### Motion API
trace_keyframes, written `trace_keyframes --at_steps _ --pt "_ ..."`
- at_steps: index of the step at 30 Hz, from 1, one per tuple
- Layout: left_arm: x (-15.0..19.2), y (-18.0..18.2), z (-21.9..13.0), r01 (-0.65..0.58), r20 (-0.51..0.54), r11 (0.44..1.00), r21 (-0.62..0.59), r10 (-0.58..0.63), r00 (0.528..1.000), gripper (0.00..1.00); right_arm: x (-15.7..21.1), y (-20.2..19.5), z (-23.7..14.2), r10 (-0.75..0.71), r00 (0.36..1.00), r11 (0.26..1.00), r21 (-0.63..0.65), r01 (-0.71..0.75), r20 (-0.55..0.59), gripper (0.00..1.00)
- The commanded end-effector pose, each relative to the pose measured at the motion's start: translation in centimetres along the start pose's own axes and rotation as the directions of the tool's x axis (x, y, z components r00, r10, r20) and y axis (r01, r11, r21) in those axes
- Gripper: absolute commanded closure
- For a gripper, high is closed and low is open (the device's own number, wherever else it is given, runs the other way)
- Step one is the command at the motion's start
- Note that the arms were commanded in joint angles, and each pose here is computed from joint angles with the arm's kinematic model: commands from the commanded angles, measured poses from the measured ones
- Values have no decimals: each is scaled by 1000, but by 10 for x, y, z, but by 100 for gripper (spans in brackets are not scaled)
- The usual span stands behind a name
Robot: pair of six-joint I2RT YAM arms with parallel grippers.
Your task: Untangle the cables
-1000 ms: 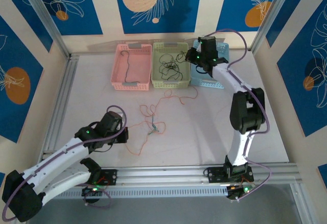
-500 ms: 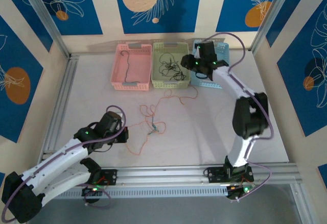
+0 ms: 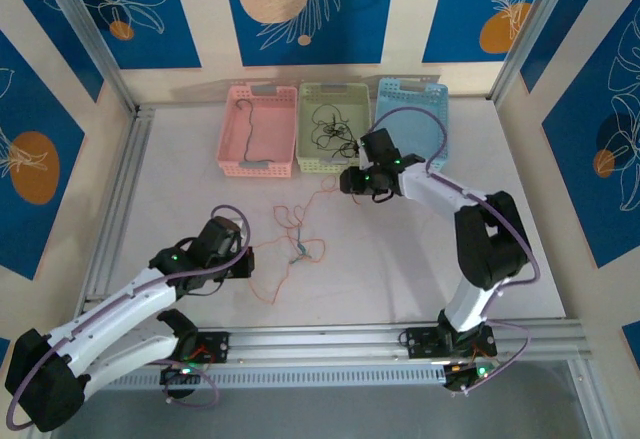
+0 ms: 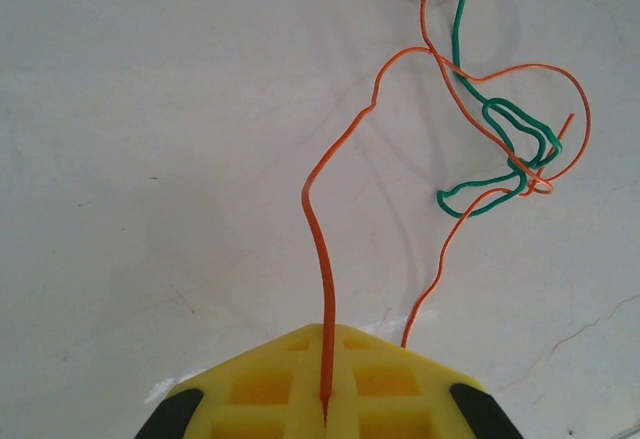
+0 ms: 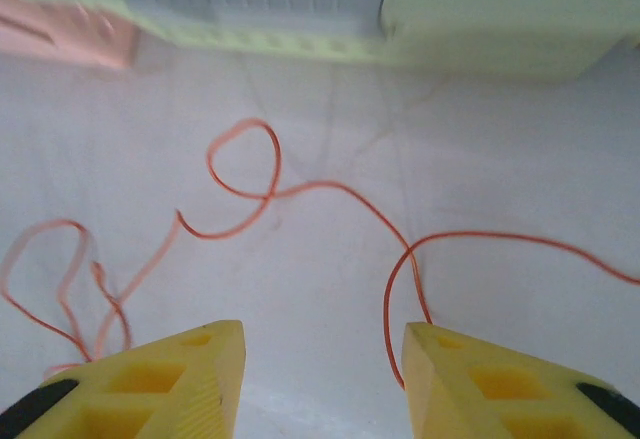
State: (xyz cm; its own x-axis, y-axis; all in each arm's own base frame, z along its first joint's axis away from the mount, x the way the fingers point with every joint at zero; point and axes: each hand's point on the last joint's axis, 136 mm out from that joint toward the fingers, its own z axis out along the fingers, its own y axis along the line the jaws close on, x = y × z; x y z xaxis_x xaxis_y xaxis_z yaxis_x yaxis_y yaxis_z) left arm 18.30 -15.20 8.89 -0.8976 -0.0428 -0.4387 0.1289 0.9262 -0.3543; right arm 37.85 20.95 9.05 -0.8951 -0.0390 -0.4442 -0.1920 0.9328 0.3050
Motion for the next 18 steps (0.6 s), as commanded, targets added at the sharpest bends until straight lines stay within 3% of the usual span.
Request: trace_keyframes --at_steps 1,11,18 --pt "4 -5 0 0 -13 1000 22 0 1000 100 5 -2 8 -63 996 996 60 67 -65 54" --pt "3 -4 -1 -5 -12 1000 15 5 1000 100 23 -21 25 -54 981 982 168 86 -189 55" --pt "3 -4 0 -9 -15 1000 16 9 1000 100 31 -20 36 -74 964 982 150 115 -254 69"
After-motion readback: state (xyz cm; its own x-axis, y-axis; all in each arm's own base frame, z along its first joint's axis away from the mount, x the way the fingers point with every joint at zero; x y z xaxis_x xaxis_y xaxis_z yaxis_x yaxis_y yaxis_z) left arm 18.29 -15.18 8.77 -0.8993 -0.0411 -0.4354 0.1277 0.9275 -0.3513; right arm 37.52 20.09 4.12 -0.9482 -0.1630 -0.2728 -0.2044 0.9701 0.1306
